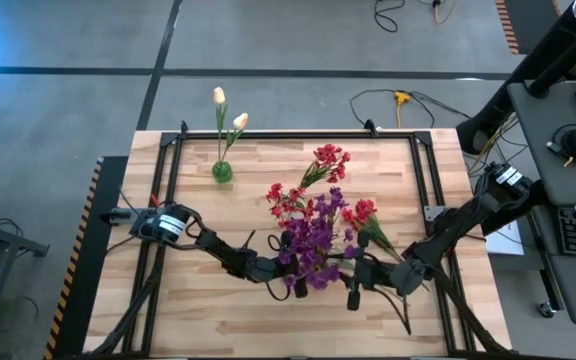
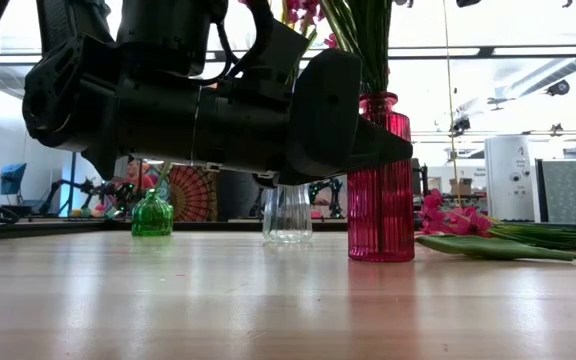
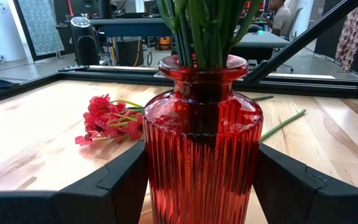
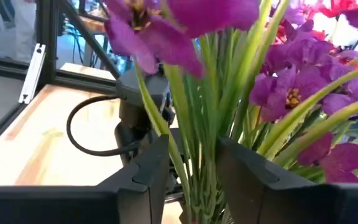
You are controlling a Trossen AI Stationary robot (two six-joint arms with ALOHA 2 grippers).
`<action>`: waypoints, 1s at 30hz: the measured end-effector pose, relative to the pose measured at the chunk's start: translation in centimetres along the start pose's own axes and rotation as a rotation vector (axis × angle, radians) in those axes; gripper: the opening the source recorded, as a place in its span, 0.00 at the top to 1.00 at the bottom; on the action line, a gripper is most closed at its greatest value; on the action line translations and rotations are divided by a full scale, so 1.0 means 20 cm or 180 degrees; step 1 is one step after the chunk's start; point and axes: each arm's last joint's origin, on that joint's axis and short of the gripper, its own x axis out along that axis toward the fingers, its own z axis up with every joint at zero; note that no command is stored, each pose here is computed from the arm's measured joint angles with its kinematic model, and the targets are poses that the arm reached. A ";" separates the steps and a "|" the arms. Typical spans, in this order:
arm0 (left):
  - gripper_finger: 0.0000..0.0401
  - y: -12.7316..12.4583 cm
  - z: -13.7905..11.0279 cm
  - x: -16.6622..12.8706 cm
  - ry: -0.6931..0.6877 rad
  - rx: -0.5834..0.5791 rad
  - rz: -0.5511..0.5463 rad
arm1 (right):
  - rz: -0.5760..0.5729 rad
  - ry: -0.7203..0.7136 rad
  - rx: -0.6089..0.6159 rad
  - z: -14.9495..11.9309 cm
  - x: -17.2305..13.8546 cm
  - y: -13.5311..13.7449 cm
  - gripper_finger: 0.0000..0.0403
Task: Sort flowers into vase by color
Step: Put the violet flowers into the red vase
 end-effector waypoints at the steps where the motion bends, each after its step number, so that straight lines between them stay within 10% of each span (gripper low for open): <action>1: 0.42 0.00 0.00 0.00 0.0000 0.0000 0.0000 | -0.0001 -0.0003 0.0011 0.00 0.00 0.00 0.71; 30: 0.42 0.00 0.00 0.00 -0.0001 -0.0002 -0.0001 | 0.0014 0.0142 0.0209 0.00 -0.01 -0.03 0.97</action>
